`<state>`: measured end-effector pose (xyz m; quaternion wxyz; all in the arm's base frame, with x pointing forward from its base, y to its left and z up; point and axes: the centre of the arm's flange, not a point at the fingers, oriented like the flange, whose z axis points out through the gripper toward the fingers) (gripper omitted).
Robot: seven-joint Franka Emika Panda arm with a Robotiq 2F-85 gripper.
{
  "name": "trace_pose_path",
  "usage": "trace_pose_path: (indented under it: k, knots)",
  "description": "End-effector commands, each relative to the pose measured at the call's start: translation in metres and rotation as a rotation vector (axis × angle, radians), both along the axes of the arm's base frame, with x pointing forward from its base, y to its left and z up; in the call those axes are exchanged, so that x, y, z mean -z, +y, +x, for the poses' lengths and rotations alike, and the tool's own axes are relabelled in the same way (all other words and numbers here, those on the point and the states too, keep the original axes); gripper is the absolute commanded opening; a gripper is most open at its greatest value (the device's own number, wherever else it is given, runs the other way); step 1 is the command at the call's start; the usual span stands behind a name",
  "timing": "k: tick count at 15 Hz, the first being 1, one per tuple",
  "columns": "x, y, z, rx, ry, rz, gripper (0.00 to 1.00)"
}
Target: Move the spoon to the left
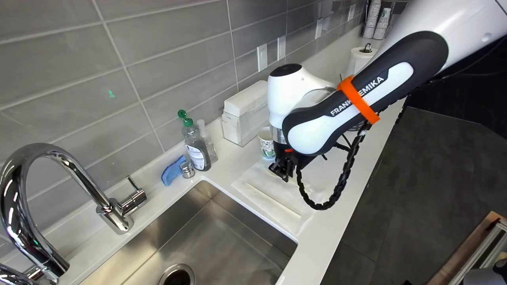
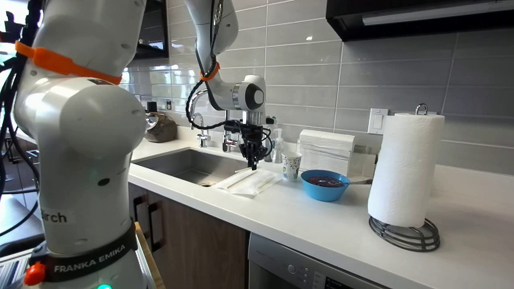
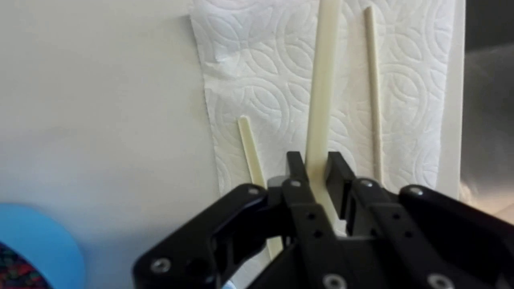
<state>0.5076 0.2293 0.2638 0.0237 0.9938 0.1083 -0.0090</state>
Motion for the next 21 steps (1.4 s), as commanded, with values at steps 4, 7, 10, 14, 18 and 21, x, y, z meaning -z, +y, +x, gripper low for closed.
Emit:
trace_pose_path:
  k: [4, 7, 10, 14, 18, 21]
  knots:
    - [0.021, 0.012, 0.018, -0.217, -0.063, 0.095, 0.05]
    - [0.032, 0.012, 0.020, -0.219, -0.054, 0.111, 0.05]
    - [0.042, 0.010, 0.022, -0.194, -0.038, 0.126, 0.05]
    - [0.051, 0.009, 0.026, -0.186, -0.060, 0.118, 0.05]
    - [0.058, 0.008, 0.029, -0.172, -0.060, 0.141, 0.05]
    - [0.049, 0.013, 0.029, -0.164, -0.059, 0.160, 0.51]
